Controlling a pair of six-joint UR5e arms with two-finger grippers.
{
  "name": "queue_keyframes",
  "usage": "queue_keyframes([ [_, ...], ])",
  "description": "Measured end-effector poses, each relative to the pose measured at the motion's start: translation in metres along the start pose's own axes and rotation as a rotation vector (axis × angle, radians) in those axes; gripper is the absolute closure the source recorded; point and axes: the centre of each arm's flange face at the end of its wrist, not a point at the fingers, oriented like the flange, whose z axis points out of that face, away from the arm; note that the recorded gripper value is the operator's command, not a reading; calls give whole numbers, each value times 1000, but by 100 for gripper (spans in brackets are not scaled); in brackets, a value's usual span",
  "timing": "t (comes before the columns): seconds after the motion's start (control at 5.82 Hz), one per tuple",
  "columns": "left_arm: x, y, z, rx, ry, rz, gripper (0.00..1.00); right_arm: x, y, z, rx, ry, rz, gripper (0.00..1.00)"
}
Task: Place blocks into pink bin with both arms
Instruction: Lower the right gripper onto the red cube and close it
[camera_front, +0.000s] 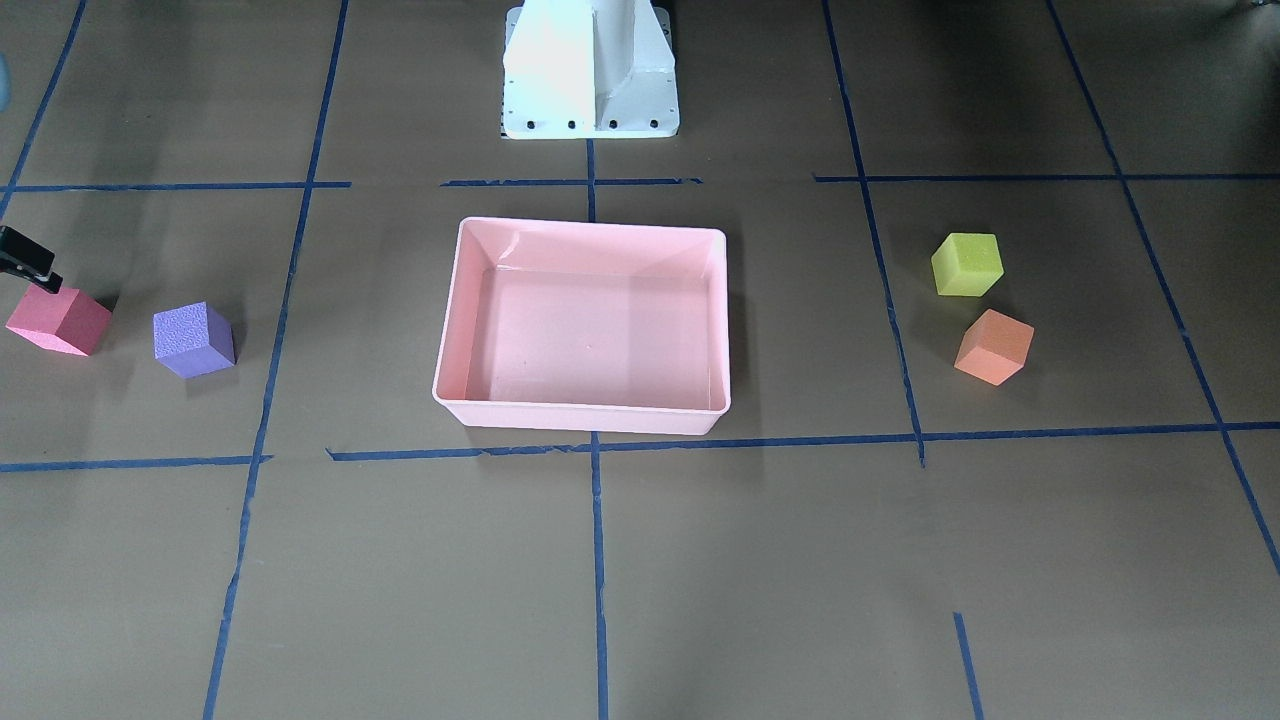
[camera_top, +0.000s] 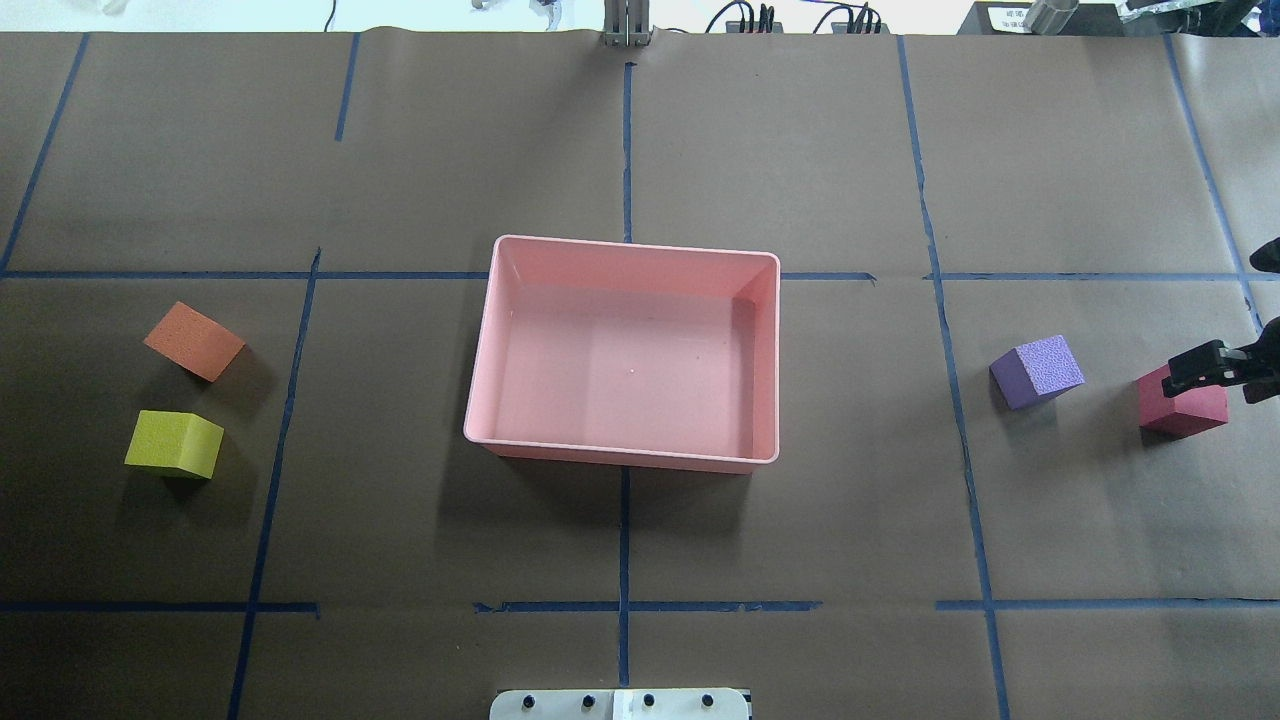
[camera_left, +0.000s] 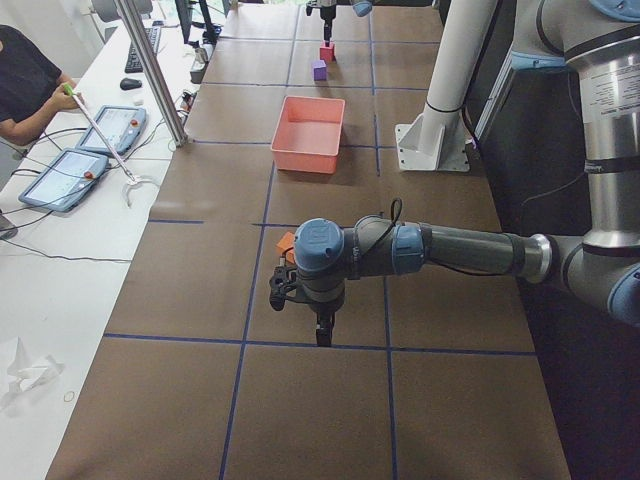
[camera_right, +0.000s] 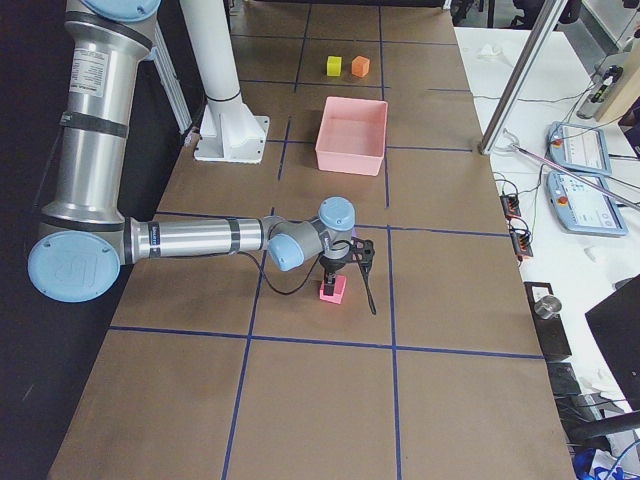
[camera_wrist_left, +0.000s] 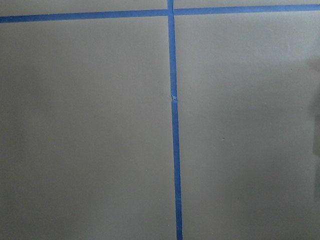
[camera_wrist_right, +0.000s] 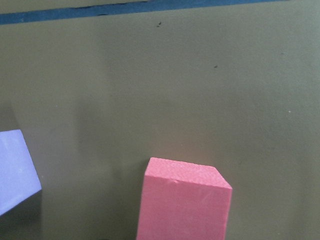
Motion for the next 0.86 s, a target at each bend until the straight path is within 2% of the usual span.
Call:
queue_keyframes([
  [0.69,1,0,-1,2,0,1,0,2,-3,14,1,42,20,1],
  [0.86,1,0,-2,3,0,2,0,9,-2,19,-5,55,28,13],
])
